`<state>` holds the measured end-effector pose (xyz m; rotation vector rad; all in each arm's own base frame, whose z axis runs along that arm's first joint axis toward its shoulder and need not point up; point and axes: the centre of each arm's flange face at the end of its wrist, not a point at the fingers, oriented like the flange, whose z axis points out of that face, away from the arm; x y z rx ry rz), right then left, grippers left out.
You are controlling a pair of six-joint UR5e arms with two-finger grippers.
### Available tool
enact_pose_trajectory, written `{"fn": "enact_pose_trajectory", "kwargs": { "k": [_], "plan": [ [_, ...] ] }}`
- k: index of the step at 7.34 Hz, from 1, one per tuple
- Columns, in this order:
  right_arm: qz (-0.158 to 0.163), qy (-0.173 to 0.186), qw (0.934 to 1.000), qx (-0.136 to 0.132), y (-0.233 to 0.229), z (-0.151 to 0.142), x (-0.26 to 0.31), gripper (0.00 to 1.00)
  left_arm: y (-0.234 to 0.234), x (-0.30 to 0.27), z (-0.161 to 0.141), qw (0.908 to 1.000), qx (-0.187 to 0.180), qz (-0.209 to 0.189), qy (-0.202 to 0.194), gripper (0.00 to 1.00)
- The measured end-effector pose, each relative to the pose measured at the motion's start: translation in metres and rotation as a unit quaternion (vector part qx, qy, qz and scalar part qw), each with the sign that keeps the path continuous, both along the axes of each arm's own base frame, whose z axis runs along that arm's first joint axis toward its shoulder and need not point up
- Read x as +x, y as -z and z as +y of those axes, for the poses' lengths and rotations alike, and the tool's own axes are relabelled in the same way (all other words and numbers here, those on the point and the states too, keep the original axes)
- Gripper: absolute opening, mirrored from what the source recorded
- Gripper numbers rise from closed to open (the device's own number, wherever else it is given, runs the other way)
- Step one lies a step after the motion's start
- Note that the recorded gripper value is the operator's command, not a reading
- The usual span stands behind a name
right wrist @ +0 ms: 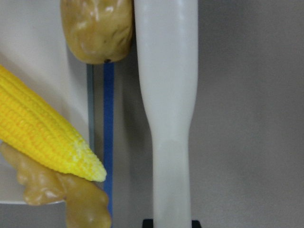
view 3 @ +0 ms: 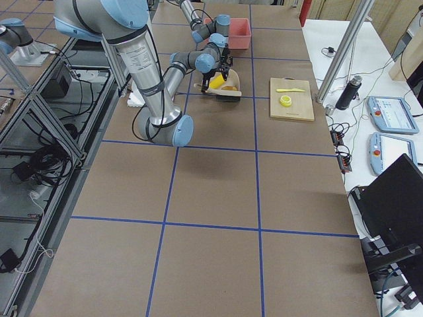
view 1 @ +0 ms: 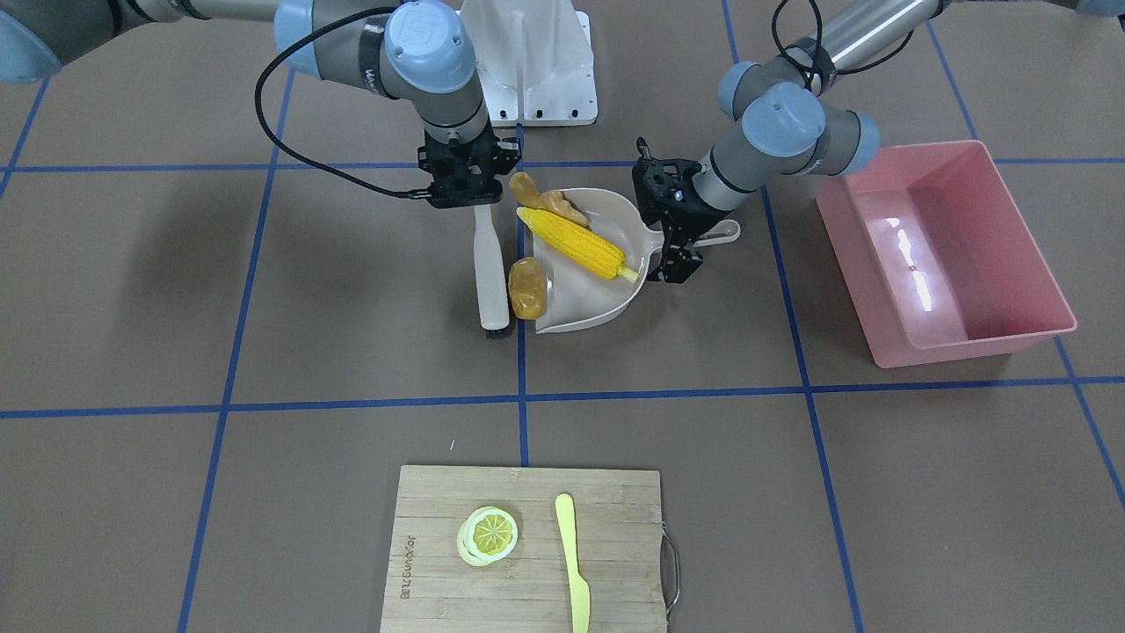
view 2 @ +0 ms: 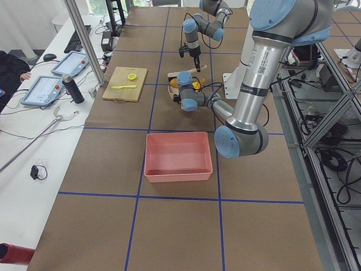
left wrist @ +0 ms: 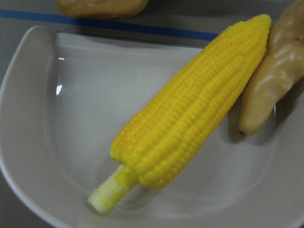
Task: Sweep and dump trash into bin
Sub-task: 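Sweep the potato into the dustpan with the brush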
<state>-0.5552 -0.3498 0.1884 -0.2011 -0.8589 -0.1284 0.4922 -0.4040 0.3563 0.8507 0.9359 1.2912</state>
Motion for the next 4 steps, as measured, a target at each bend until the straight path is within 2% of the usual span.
{"fn": "enact_pose_trajectory", "kwargs": {
  "k": [4],
  "plan": [
    [-0.014,-0.001,0.9999,-0.004,0.043,0.002,-0.024,0.0,-0.001,0.001,0.0,1.0,-0.001,-0.002,0.001,0.98]
  ]
}}
